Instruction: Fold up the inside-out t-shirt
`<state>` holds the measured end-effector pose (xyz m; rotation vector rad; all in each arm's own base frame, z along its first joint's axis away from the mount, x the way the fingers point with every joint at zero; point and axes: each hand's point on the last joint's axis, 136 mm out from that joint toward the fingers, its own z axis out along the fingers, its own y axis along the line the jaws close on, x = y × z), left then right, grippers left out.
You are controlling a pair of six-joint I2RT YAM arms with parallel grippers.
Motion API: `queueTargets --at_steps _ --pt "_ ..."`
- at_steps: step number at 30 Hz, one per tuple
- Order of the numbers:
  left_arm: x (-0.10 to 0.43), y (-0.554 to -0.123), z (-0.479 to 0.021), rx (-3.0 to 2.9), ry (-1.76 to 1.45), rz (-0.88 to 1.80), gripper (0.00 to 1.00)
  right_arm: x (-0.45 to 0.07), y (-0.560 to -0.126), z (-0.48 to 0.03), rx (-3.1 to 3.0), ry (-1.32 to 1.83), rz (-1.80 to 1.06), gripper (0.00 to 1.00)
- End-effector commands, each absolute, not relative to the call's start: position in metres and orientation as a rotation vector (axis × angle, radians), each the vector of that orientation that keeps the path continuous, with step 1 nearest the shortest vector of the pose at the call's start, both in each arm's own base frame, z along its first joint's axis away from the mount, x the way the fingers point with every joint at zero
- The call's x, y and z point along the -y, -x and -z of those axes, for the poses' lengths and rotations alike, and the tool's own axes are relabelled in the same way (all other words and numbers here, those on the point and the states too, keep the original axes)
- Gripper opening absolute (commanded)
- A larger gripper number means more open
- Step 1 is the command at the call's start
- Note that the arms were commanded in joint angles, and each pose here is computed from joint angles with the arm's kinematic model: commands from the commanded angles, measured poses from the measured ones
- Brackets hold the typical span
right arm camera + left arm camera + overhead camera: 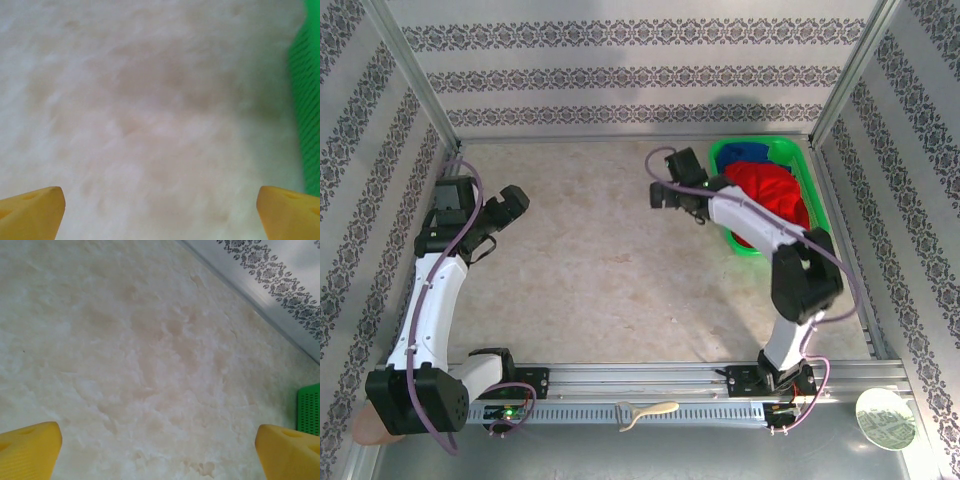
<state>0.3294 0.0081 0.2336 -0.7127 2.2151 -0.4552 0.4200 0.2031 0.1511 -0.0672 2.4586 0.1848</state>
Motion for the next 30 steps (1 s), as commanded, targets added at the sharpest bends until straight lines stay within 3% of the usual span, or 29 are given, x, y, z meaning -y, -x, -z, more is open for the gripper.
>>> queueTargets --at_steps 1,7,12,23,30 --pt "0.003 -0.327 -0.236 -2.220 0.673 0.510 0.99 -0.213 -0.373 -0.146 -2.492 -0.017 -0.296 0.99" --pt "0.020 -0.321 -0.234 -2.225 0.660 0.603 0.99 -0.168 -0.296 -0.092 -2.580 -0.272 -0.308 0.98" --pt "0.031 -0.317 -0.225 -2.255 0.639 0.614 0.99 -0.128 -0.272 -0.063 -2.557 -0.471 -0.318 0.98" --pt "0.040 -0.311 -0.208 -2.302 0.630 0.610 0.99 -0.069 -0.341 -0.085 -2.382 -0.714 -0.259 0.98" --pt "0.043 -0.311 -0.199 -2.315 0.634 0.617 0.99 -0.050 -0.395 -0.100 -2.346 -0.685 -0.195 0.99"
